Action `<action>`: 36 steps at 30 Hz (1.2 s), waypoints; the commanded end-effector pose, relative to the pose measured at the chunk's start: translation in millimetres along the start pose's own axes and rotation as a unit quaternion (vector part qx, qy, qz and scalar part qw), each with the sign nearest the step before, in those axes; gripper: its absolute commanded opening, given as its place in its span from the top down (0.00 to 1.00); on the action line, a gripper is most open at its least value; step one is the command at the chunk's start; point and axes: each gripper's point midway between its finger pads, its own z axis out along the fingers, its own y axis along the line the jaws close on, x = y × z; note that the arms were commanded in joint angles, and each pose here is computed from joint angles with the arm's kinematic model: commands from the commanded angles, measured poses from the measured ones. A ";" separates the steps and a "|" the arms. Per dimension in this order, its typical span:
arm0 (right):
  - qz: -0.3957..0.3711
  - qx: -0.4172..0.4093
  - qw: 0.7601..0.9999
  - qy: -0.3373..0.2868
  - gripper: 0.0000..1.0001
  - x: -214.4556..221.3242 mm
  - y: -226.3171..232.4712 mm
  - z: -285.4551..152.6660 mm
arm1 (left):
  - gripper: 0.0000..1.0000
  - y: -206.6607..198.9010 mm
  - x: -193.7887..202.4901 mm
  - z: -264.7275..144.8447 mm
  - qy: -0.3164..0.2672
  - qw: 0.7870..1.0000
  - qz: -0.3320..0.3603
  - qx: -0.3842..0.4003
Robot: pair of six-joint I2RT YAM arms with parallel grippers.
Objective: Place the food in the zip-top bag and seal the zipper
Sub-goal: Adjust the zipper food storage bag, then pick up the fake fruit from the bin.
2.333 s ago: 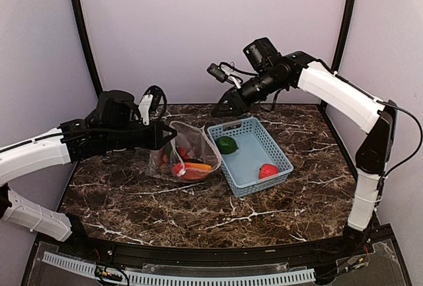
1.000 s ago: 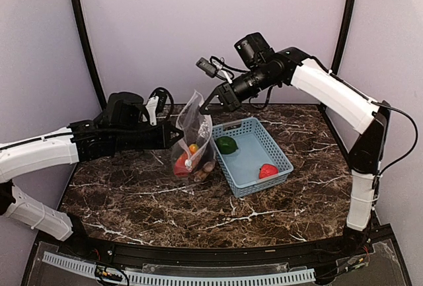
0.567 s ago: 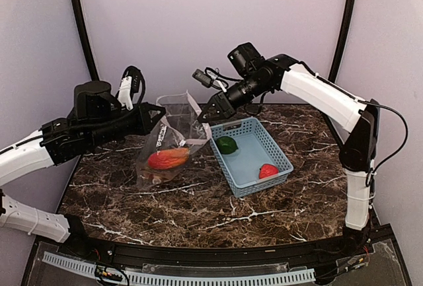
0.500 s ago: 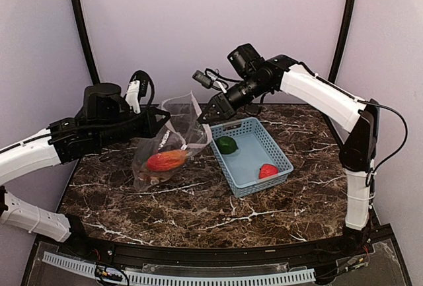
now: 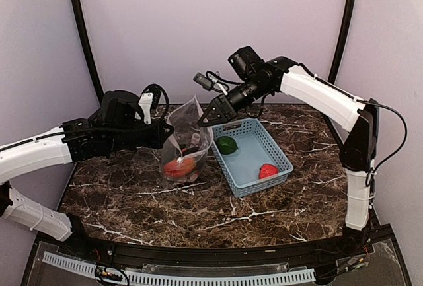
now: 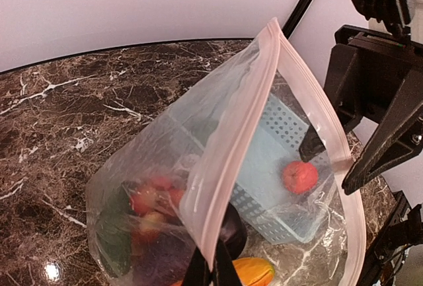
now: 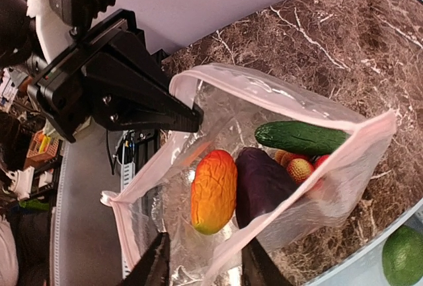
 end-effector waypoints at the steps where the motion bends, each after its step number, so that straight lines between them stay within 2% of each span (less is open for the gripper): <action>1: -0.003 0.014 1.000 -0.017 0.58 -0.7 -9.2 -32.5 | 0.99 4.0 -0.9 -4.6 -0.007 1.000 0.006 -0.005; 4: -0.001 0.021 0.999 -0.041 0.47 -4.4 -18.8 -62.6 | 0.99 -0.1 -2.9 -2.5 -0.016 1.000 -0.005 0.007; 6: -0.001 0.035 0.998 -0.056 0.42 -5.6 -26.2 -84.0 | 0.99 -2.1 -4.2 -1.2 -0.019 1.000 -0.009 0.012; 12: 0.000 0.069 0.995 -0.070 0.38 10.5 -53.2 -122.3 | 0.99 -5.1 -13.2 0.9 -0.028 1.000 -0.003 0.012; 15: -0.014 0.098 0.994 -0.047 0.37 30.3 -78.9 -120.4 | 0.99 -6.7 -18.9 1.6 -0.032 0.999 -0.002 0.013; 21: -0.030 0.190 0.981 0.038 0.40 81.4 -156.1 -98.1 | 0.99 -12.5 -31.1 -3.1 -0.033 0.999 -0.008 0.026; 25: -0.018 0.188 0.981 0.054 0.41 96.9 -183.9 -79.6 | 0.99 -15.6 -33.9 -7.7 -0.023 0.999 -0.010 0.030; 36: -0.004 0.170 0.983 0.061 0.33 105.4 -232.3 -38.6 | 0.99 -9.3 -30.4 -13.9 -0.019 1.000 -0.012 0.019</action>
